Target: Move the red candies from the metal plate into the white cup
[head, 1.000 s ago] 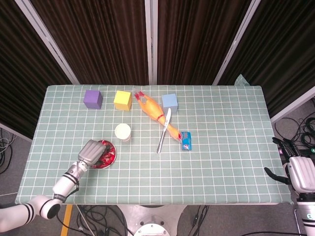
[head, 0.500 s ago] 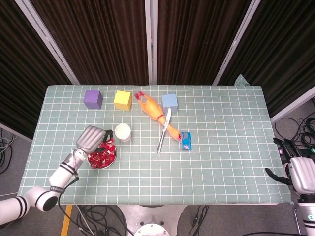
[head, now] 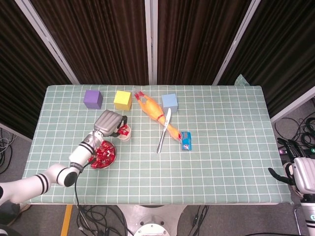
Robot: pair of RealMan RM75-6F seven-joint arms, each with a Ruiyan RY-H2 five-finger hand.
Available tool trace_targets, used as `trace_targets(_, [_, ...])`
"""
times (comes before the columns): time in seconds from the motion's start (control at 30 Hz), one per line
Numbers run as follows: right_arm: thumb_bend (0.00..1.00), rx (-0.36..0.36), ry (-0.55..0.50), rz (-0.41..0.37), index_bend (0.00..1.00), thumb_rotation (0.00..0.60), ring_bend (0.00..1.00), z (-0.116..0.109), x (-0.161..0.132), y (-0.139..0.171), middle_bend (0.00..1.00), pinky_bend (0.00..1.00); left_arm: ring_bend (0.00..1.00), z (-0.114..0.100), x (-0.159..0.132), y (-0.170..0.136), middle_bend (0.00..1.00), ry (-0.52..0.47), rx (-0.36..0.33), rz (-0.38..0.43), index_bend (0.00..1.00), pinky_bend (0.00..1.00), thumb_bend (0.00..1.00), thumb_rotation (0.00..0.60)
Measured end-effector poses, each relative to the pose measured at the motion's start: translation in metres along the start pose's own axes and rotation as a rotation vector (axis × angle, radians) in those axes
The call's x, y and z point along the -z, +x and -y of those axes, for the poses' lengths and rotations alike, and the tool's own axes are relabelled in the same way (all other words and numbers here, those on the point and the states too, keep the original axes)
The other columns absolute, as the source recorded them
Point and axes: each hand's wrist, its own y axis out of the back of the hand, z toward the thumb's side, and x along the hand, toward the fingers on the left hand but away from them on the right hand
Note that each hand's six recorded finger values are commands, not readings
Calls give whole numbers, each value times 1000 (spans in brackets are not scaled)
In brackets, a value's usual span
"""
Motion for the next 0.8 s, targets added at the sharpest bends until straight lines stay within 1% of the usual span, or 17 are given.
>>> trace_targets(0.2, [116,-2,-2,4,134,600,126,1,2,-1,208,396,964,9,3,6,597,79,11,-28,583,1000,503,600])
trace_targets(0.37, [116,-1,-4,4,134,600,133,1,2,-1,210,411,956,13,5,7,527,127,11,-42,495,1000,507,600])
trace_targets(0.63, [117,0,-5,1,134,600,143,0,1,0,215,427,935,14,2,1,391,137,10,-33,372,1000,512,600])
trace_targets(0.73, [117,3,-5,-2,134,600,144,-1,1,0,215,429,931,9,1,-5,374,132,-12,-28,356,1000,512,600])
trace_targets(0.8, [117,4,-5,-4,134,600,143,-1,0,-1,215,430,931,5,1,-12,372,127,-39,-24,356,1000,512,600])
